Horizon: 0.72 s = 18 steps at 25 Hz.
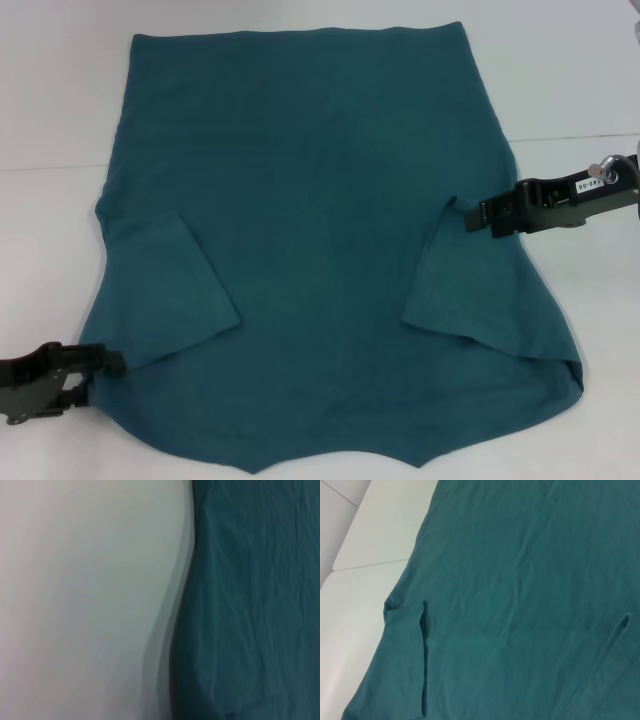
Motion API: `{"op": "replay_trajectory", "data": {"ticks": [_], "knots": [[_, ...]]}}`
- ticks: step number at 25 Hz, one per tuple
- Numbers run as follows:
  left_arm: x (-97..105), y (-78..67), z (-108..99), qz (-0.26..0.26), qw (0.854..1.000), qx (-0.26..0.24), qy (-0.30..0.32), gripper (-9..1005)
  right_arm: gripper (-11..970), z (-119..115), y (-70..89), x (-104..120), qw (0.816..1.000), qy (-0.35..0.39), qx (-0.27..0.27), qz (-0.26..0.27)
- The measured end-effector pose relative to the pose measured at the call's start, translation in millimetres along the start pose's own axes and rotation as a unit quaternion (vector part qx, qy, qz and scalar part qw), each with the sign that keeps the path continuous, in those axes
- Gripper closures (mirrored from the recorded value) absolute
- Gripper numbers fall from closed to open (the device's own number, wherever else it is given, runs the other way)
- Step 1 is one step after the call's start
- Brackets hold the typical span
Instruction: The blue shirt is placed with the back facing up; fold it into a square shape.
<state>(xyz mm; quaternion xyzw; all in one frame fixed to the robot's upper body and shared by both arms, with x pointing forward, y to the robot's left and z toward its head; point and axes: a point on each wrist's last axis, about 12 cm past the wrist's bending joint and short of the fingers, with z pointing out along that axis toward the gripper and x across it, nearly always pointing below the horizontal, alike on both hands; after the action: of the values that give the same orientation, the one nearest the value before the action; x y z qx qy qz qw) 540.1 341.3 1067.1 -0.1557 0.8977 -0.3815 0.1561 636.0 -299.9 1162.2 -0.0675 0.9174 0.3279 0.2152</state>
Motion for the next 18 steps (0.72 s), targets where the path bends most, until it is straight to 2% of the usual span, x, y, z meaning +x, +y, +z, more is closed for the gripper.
{"op": "replay_trajectory", "data": {"ticks": [13, 18], "knots": [[-1.7, -5.8, 6.4, 0.006, 1.000, 0.004, 0.008, 293, 434, -3.0, -1.9, -0.7, 1.000, -0.009, -0.002, 0.006], [-1.6, -8.6, 8.6, 0.013, 1.000, 0.003, 0.015, 440, 435, -5.2, -3.2, -0.8, 1.000, -0.013, -0.005, 0.009]]}}
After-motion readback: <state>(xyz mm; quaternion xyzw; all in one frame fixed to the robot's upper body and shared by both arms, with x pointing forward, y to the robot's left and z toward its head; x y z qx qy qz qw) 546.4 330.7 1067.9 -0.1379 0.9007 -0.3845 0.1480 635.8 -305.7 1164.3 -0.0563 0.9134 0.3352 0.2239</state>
